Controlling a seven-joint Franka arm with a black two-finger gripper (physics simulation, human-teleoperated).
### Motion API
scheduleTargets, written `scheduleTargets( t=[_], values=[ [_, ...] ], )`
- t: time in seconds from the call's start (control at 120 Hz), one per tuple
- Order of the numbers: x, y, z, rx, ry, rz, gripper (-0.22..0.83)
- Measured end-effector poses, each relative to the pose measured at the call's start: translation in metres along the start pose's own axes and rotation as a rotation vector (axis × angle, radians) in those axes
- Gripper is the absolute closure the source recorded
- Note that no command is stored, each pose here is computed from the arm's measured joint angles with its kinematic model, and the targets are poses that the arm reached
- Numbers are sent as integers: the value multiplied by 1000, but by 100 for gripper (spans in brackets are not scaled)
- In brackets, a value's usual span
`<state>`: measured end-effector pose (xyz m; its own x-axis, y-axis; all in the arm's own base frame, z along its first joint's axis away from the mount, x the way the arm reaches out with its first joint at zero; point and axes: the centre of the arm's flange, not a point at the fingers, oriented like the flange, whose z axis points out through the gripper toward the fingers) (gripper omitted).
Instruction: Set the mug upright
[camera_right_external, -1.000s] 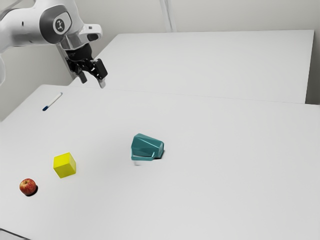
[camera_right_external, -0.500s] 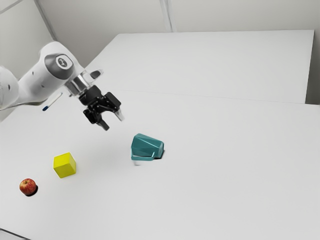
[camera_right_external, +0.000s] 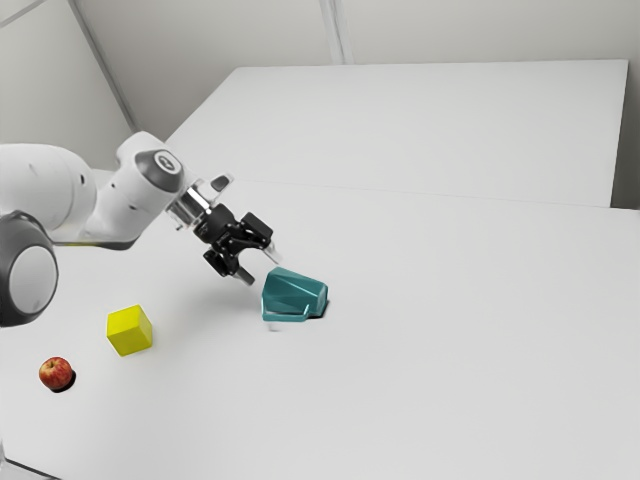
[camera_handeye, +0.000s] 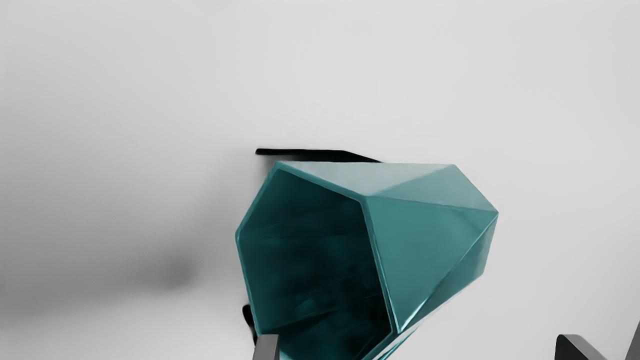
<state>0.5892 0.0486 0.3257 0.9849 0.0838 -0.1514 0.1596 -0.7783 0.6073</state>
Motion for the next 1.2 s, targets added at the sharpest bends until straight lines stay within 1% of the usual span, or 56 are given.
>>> scheduleTargets(
  t=[0.208,0.408,0.533,0.708,0.833,1.008,1.125,1.2],
  values=[
    [9,-14,17,12,13,6,0],
    [9,-5,28,-14,11,32,0],
    [8,0,32,-64,11,27,3],
    [2,5,37,-122,-1,21,23],
    [-1,8,40,-147,-8,20,34],
    [-2,27,38,-166,-9,52,46],
    [-2,34,41,-170,-14,62,60],
    [-2,36,42,-170,-16,64,66]
  ],
)
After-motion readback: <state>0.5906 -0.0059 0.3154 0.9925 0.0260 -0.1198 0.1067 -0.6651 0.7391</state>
